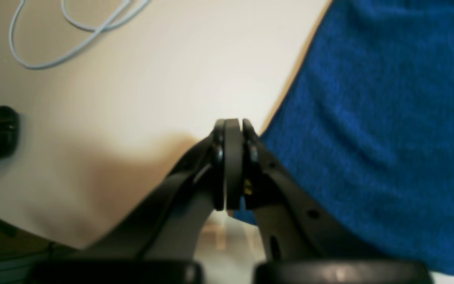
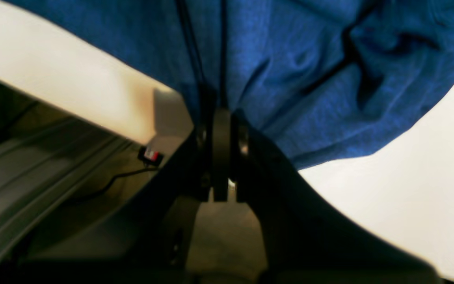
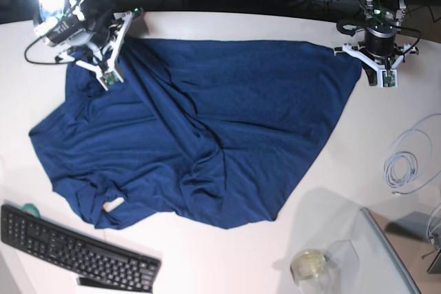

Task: Layout the t-shirt on the table in an organized manner, then fold the t-shirt properly
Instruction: 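Pull the shirt edges apart with both grippers to stretch it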

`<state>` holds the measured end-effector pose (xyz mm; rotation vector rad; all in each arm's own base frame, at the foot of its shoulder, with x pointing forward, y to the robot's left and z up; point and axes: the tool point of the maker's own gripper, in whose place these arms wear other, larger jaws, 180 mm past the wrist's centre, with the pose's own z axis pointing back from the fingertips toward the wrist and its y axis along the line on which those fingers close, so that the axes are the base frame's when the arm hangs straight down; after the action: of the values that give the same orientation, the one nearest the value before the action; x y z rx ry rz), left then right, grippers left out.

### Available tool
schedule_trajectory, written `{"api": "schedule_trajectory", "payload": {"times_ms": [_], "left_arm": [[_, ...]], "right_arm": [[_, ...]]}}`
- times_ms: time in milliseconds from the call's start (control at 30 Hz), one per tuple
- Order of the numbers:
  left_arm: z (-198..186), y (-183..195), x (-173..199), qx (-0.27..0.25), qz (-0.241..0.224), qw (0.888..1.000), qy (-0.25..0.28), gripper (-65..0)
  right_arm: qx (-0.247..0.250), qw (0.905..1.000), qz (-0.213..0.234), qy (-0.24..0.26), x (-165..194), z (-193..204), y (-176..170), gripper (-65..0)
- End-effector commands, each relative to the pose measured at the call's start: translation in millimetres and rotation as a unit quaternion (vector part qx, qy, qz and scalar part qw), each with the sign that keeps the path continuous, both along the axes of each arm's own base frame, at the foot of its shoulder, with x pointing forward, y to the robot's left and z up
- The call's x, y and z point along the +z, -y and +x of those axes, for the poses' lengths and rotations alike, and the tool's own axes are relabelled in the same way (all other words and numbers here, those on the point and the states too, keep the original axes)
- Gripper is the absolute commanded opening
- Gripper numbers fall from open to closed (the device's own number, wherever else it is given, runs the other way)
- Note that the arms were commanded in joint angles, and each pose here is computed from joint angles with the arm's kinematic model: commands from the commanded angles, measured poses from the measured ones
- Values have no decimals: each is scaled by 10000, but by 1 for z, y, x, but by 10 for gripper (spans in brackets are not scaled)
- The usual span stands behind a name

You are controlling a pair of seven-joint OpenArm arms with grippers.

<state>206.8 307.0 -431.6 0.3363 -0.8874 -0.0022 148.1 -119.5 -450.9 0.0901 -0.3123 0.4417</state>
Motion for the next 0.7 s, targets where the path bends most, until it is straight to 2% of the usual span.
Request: {"api": "schedule_trajectory", "payload": {"times_ms": [0,167,200,267,333,433,533,667], "left_arm": [[13,2,11,-95,55,9997,227,-650],[25,43,-1,-588,-185,9980,155,-650],[31,48,-1,-640,-220,9975,183,-650],[35,55,-6,-687,-295,9971,168,-650],[44,55,-8,-662,-325,9971,206,-650],[47,53,-16,-602,-370,9974,129,-650],[44,49,-28,-545,-402,9977,-17,-650],[34,47,-43,-478,-452,9975,-239,-650]], "right_arm": [[3,10000,-7,24,2,-1,1,-650],[-64,9994,-34,-339,-19,-13,6,-642],[-78,9991,-82,-420,-20,-14,8,-623],[-70,9982,-204,-556,-17,-17,12,-537],[-110,9991,-278,-304,0,-7,17,-444],[-422,9981,-352,267,27,12,32,-360],[-695,9951,-250,655,35,40,37,-330],[-1128,9928,-166,373,14,59,43,-330]]}}
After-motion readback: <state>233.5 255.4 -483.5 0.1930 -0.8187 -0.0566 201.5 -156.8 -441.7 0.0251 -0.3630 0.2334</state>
